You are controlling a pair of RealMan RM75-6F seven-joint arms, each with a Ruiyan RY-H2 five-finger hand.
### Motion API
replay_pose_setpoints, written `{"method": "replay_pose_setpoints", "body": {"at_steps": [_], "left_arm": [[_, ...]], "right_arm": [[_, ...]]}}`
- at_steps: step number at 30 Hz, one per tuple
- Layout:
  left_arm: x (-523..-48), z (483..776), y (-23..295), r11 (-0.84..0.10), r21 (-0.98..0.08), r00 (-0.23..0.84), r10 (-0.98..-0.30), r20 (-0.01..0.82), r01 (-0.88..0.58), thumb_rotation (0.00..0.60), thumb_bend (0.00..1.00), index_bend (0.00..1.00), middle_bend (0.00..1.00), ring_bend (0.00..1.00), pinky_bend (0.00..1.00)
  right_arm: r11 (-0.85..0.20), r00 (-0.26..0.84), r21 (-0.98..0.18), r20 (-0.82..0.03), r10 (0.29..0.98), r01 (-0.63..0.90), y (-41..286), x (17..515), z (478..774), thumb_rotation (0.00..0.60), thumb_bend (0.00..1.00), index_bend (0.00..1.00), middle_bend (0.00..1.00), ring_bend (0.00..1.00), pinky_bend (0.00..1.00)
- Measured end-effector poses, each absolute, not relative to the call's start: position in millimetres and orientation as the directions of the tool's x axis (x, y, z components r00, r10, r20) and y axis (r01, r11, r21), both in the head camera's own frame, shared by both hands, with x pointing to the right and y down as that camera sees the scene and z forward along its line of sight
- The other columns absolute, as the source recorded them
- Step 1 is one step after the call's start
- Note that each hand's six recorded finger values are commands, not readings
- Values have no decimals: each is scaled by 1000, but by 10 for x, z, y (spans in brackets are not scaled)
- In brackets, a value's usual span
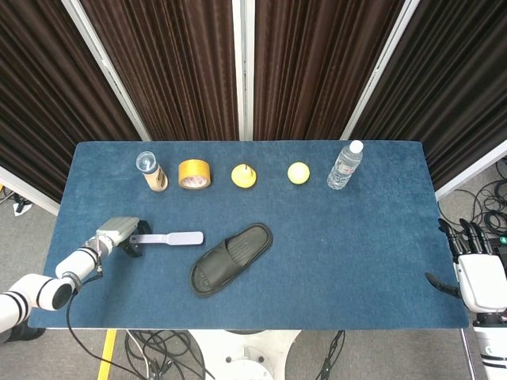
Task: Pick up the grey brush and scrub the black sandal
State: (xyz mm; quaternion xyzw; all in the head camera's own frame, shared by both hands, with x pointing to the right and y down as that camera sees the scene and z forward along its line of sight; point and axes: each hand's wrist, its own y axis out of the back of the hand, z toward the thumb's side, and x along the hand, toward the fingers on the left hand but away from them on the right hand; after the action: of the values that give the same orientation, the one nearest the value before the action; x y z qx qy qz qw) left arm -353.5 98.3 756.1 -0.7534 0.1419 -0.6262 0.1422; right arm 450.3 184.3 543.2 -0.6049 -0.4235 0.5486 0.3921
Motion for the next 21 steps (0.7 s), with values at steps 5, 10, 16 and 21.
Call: {"method": "replay_pose_setpoints", "body": {"at_steps": [5,10,16,21], "left_arm": [[-3467,7567,1027,-927,-374,190,-372,909,-28,600,263,428,536,546,636],[-3357,7571,1020,-932,-360,207,-358,910,-28,600,264,431,546,557,644],[-3238,7571,985,-932,-362,226,-354,907,-9,600,266,459,561,574,654],[-3203,7614,982,-931,-363,221,-345,912,45,600,279,477,568,580,667]], "right_arm": [[-333,30,-939,-332,943,86,1852,4525,5434,600,26,0,212,0,47],[-333,27,-939,-332,943,85,1867,4535,5429,600,26,0,215,0,47],[-330,19,-940,-330,944,85,1882,4560,5409,600,26,0,217,0,47],[-330,13,-940,-330,944,85,1897,4579,5396,600,26,0,219,0,47]]}}
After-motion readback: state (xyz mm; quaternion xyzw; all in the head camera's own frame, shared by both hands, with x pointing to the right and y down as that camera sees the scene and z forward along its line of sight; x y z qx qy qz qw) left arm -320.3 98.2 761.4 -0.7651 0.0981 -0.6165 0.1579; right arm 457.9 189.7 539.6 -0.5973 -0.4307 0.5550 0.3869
